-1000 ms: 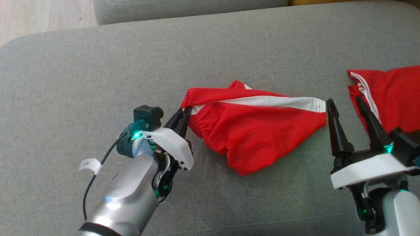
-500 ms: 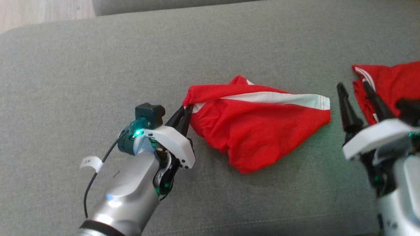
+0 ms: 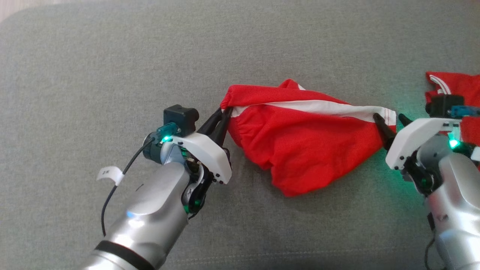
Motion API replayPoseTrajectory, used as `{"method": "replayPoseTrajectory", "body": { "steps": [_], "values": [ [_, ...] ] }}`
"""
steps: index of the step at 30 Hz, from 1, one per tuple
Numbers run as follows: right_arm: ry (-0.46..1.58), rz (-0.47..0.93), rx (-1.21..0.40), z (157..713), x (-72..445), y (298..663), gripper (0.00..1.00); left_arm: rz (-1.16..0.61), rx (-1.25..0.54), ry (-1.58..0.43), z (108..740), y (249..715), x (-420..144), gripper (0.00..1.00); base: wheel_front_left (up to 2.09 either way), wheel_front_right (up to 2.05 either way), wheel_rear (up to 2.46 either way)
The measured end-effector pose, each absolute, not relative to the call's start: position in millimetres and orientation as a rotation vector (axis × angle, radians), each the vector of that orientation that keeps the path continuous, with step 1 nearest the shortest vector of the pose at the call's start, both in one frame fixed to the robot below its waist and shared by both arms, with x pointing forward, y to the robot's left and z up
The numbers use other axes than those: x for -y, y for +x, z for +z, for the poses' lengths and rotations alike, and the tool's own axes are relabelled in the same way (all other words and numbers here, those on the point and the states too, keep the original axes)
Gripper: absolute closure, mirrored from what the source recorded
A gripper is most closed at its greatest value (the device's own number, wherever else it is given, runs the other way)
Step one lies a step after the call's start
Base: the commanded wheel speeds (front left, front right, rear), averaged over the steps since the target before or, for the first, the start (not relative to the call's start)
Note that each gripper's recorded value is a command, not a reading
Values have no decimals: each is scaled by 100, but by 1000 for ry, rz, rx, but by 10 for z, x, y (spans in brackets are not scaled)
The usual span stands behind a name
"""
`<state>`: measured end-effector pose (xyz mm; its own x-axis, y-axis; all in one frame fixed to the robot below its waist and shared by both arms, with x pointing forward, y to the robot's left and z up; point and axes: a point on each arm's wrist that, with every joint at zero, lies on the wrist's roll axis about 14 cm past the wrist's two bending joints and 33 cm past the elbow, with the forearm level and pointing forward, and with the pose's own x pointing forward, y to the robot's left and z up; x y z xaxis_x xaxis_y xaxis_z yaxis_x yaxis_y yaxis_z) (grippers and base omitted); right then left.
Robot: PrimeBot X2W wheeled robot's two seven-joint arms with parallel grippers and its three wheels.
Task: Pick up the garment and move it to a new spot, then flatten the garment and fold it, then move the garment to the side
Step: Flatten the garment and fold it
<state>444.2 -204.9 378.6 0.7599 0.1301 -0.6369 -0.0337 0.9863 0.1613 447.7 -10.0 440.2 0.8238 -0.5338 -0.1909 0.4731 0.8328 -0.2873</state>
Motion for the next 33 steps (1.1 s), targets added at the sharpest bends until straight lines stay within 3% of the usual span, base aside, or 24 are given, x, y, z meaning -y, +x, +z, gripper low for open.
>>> {"method": "replayPoseTrajectory", "body": {
  "steps": [5,6,8,13,20,26,33],
  "values": [
    [155,86,-763,3659,2030,4511,0,-549,-286,-249,4358,4454,129,100,0,0,0],
    [162,85,-767,3654,2032,4534,49,-548,-287,-251,4356,4456,127,100,0,0,0],
    [169,86,-763,3660,2025,4581,100,-540,-287,-253,4355,4470,112,100,0,0,0],
    [201,103,-656,3782,1944,4678,100,-521,-250,-261,4478,4551,81,100,0,0,0],
    [202,126,-300,4580,2000,4915,100,-498,-139,-262,4823,4638,-7,100,0,0,0],
    [211,142,-83,5163,2048,4795,100,-471,-33,-255,5137,4602,-182,100,0,0,0],
    [129,171,226,6253,2077,4613,100,-462,153,-228,5860,4562,-371,100,0,0,0]
  ]
}}
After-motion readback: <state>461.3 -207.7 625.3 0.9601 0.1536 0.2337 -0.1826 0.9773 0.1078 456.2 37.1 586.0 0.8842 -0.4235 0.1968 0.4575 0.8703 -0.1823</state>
